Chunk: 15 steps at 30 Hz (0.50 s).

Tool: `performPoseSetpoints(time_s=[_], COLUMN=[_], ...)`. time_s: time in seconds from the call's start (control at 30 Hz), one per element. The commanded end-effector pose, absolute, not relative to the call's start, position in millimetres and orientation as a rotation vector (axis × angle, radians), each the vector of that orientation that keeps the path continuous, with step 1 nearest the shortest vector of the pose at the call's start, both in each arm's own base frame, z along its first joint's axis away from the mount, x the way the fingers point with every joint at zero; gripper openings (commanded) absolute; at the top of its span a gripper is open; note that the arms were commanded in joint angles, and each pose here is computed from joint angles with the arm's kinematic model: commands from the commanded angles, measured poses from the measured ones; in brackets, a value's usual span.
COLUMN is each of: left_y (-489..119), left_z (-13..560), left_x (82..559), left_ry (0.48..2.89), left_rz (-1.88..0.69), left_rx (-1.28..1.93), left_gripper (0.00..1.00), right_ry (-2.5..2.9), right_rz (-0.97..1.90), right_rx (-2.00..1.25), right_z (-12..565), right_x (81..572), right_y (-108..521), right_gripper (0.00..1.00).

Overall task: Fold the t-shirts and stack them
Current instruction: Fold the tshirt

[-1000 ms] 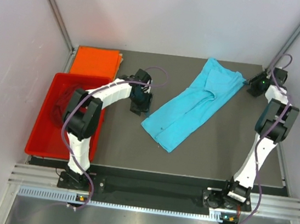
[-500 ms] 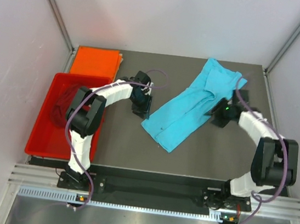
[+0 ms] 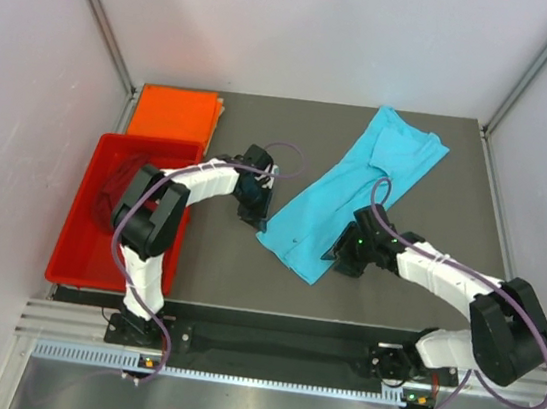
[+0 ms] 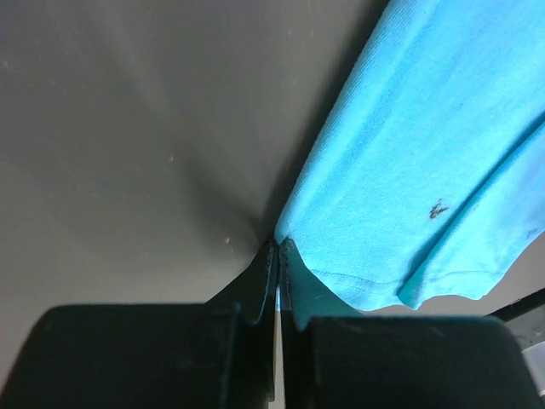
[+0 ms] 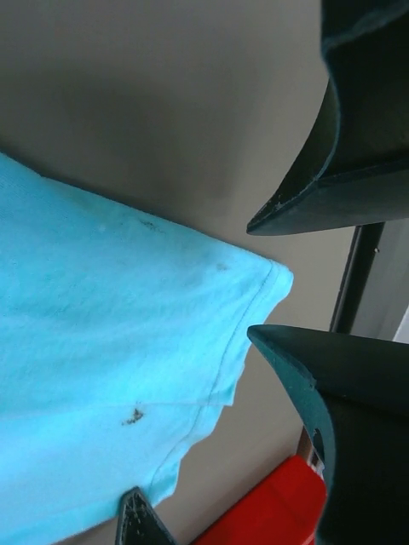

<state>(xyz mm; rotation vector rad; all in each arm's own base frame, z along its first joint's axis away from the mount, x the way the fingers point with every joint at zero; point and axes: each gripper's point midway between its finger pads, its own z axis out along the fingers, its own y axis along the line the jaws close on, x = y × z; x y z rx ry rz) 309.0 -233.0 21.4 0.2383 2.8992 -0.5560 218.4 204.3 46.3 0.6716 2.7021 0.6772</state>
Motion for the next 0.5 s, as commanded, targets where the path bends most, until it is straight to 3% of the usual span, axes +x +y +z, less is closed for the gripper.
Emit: performPoseSetpoints(time_s=[0.0, 0.33, 0.47], left_y=[-223.9, -225.6, -223.4], left_z=[29.5, 21.2, 15.2], left_x=[295.7, 256.0, 243.6], left_ry=[2.894, 2.921, 2.946], left_rz=[-0.522, -0.597, -0.601], left_rx=[0.218, 0.202, 0.176], left_gripper=[0.00, 0.00, 0.00], right_ry=[2.668, 2.739, 2.772], right_rz=[0.655, 0.567, 0.502], right_rx=[0.639, 0.594, 0.574], right_z=[43.5, 12.9, 7.7], right_x=[219.7, 181.3, 168.0], right_y=[220.8, 224.4, 217.0], right_gripper=[0.47, 0.46, 0.37])
